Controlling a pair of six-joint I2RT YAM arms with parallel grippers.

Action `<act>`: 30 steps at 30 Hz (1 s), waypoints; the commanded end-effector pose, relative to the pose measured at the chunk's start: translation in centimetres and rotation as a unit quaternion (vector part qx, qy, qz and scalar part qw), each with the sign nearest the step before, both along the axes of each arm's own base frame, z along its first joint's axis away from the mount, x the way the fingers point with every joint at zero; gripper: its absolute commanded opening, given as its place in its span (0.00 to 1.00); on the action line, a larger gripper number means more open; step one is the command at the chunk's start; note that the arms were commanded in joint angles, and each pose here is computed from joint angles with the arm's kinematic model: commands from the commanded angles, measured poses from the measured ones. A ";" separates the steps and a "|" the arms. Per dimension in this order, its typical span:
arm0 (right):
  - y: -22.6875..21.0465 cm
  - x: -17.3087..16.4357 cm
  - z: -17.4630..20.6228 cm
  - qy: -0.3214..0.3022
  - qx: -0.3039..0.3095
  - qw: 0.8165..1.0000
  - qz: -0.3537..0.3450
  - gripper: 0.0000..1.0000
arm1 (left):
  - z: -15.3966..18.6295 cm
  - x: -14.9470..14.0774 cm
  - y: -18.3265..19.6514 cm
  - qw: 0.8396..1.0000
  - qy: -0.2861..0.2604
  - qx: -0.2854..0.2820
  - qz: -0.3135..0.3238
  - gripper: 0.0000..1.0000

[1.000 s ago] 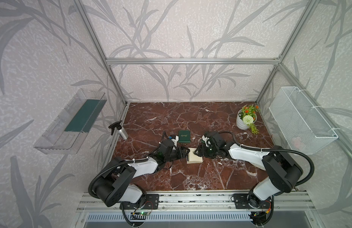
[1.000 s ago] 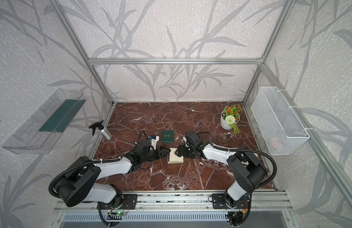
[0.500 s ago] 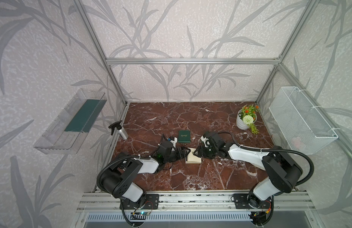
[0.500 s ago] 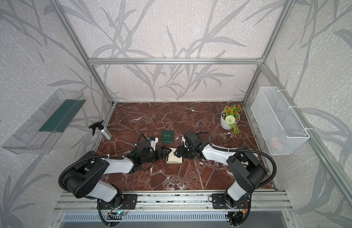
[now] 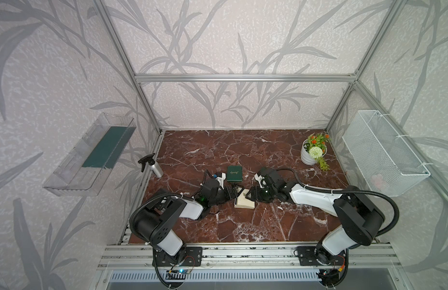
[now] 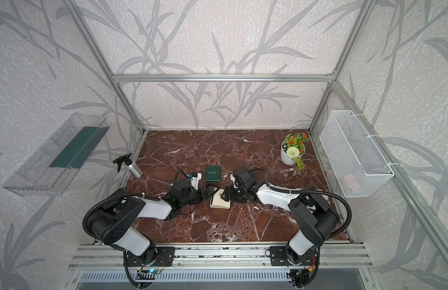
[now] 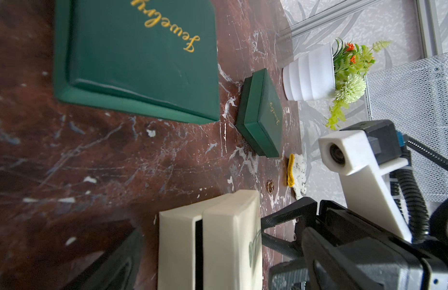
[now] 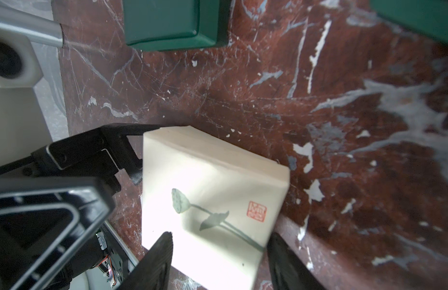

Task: Take the rings out of the lift-off lid box
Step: Close the lid on the jewelry box.

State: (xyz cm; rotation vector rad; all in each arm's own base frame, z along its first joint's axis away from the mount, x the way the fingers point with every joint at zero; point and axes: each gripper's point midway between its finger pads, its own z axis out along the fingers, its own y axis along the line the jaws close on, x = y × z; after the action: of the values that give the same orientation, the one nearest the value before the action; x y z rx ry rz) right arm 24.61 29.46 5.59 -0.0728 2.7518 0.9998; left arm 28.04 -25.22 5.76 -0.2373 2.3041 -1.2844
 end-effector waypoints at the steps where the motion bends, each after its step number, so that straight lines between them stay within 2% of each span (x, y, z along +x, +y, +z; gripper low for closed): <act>1: 0.9 0.5 1.3 -0.011 0.015 1.000 0.003 0.61 | -0.4 -0.2 -0.2 1.000 0.020 -0.004 -0.004 0.96; 24: 2.5 0.4 2.2 -0.015 0.033 0.999 0.014 0.60 | -0.6 -0.6 -0.9 0.999 0.040 -0.014 -0.011 0.94; 30: 2.0 0.4 1.6 -0.012 0.014 1.000 0.010 0.60 | -0.6 -0.6 -0.7 0.999 0.038 -0.007 -0.007 0.94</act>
State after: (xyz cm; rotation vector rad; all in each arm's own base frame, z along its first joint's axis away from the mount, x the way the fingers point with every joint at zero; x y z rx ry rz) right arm 24.49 30.80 6.62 -0.0946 2.7367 1.0368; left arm 27.86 -25.71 5.61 -0.2566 2.3183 -1.3221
